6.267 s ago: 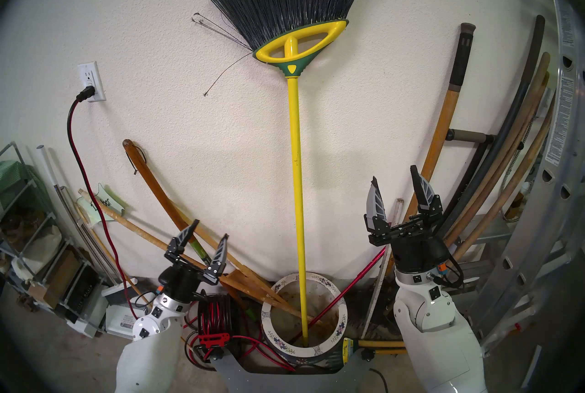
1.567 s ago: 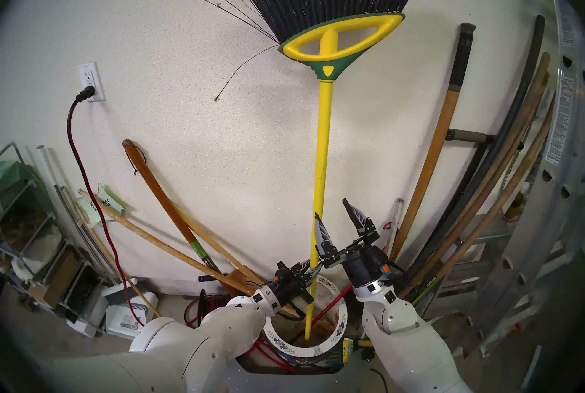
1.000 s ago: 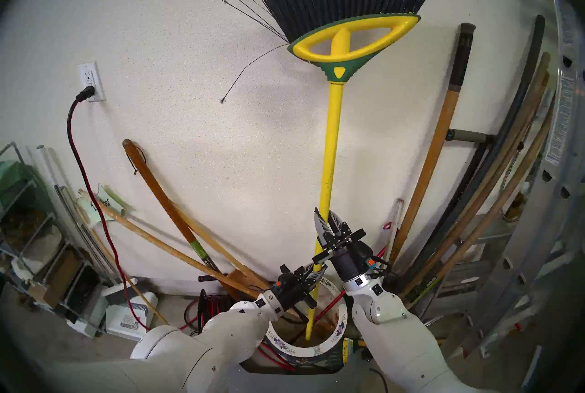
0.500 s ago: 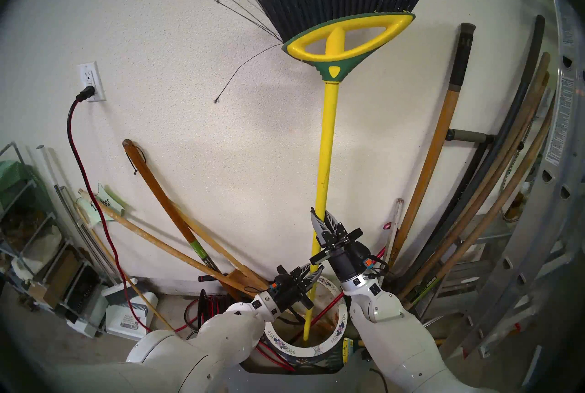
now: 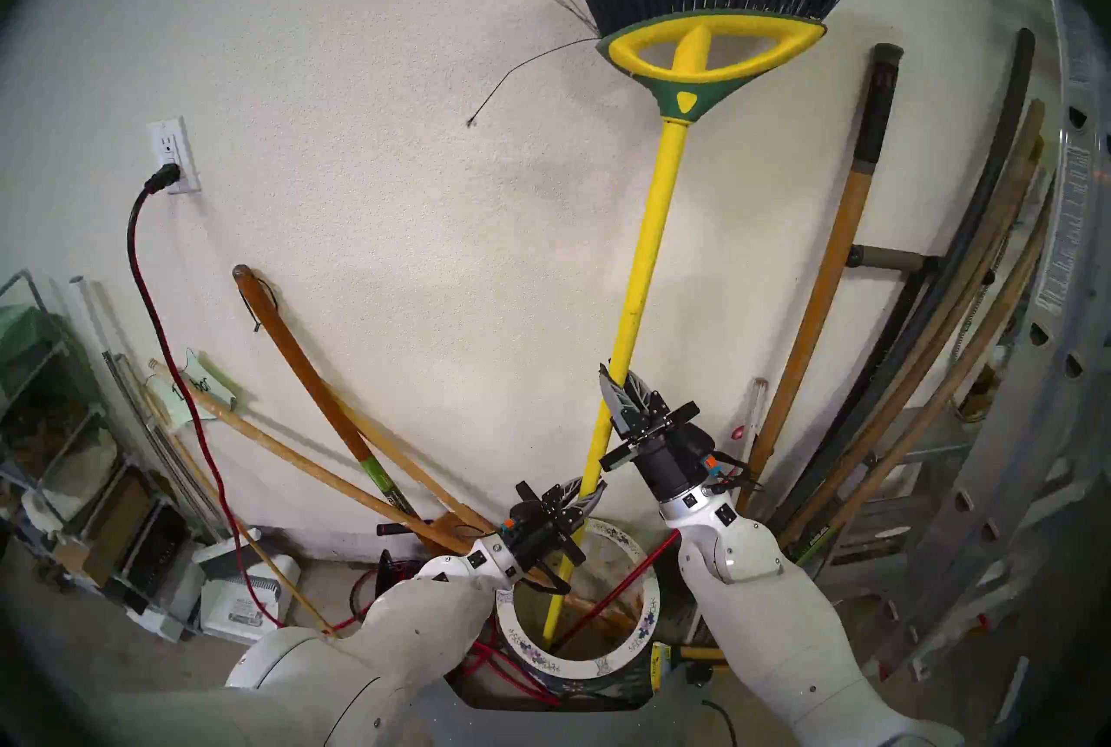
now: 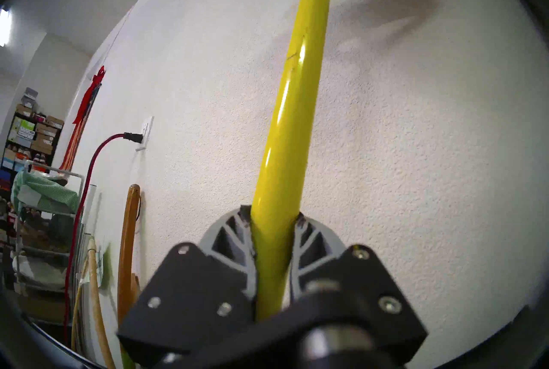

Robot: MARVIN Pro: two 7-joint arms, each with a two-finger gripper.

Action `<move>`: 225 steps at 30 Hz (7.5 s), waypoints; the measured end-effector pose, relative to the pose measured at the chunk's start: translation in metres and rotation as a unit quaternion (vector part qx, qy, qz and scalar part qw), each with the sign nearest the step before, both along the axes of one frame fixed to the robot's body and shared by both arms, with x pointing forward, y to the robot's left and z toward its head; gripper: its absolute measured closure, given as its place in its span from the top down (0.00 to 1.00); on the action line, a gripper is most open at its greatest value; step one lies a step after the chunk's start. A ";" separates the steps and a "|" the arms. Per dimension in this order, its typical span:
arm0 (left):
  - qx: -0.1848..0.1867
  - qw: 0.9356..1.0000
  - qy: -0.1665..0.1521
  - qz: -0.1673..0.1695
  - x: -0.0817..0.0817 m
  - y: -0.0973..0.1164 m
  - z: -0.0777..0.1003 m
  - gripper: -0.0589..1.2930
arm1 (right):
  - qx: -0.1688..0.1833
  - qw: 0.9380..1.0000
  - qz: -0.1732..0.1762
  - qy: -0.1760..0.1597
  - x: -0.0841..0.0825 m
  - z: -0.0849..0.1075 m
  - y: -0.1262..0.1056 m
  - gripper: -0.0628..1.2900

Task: Take wooden sticks or brooms out of the pot

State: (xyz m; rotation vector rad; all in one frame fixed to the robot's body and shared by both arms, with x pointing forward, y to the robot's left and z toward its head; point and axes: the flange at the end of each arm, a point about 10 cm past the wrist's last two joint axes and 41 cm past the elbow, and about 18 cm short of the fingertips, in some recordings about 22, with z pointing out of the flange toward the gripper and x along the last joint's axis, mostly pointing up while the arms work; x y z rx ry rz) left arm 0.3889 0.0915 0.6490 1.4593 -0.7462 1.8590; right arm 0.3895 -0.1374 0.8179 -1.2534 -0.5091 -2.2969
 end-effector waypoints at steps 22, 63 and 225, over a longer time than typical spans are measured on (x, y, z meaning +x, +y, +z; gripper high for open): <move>-0.052 0.995 -0.081 0.039 0.028 0.025 0.054 0.18 | -0.005 0.998 0.063 -0.020 0.032 0.078 0.042 0.15; -0.132 0.979 -0.153 -0.020 0.014 0.099 0.160 0.19 | -0.021 0.983 0.179 -0.028 0.056 0.204 0.137 0.15; -0.227 0.962 0.140 0.062 -0.058 0.188 -0.004 0.19 | -0.070 0.983 0.168 -0.019 0.015 0.026 0.208 0.15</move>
